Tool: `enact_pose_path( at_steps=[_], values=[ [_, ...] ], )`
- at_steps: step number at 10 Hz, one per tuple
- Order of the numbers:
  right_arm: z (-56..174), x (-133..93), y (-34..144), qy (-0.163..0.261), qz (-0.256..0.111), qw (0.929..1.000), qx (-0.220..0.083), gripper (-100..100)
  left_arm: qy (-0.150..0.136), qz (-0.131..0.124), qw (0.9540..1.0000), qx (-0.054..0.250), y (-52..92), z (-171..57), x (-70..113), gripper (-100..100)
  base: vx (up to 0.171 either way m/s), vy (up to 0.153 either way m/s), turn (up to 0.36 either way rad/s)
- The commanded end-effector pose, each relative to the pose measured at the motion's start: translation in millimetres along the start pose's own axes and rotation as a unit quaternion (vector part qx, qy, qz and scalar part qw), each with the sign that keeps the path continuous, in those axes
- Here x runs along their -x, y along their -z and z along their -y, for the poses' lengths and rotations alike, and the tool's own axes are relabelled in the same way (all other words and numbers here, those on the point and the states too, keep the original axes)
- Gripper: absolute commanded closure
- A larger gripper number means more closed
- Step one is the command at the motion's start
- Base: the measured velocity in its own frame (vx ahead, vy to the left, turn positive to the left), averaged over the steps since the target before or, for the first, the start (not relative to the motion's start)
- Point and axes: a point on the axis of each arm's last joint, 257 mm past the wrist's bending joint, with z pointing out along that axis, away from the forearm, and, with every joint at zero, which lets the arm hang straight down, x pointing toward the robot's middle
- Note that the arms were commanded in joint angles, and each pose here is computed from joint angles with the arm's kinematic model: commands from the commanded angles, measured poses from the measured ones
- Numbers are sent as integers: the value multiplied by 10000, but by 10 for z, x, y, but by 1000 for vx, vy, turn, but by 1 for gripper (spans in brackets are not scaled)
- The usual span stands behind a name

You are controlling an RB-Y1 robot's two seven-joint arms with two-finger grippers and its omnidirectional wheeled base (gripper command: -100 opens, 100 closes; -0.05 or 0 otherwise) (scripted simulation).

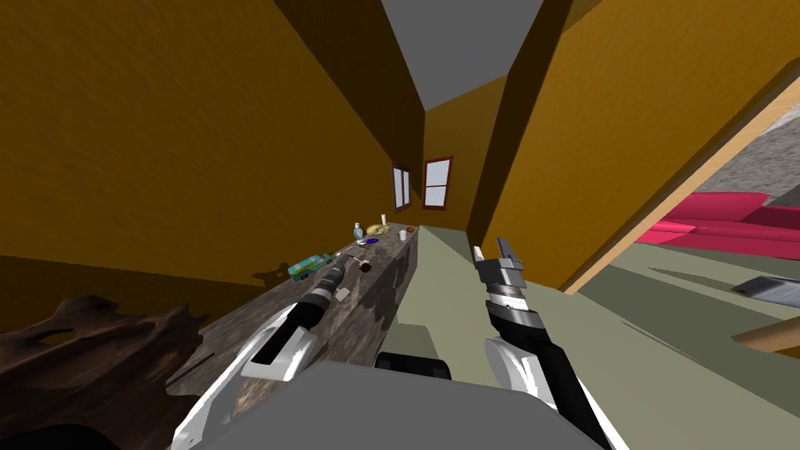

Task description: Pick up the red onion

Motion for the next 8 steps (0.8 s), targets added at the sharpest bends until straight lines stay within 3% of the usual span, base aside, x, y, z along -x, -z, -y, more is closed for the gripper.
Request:
enact_pose_path(
  at_steps=[1, 8],
  values=[
    [0, 0, 0, 0, 0, 10000, 0, 0, -33, -54, 9997, 231, -23, -128, 0, -100, 9, 14, -60],
    [0, 0, 0, 0, 0, 10000, 0, 0, -81, -274, 9936, 1092, -70, -642, -41, -100, 25, 9, -67]
  ],
)
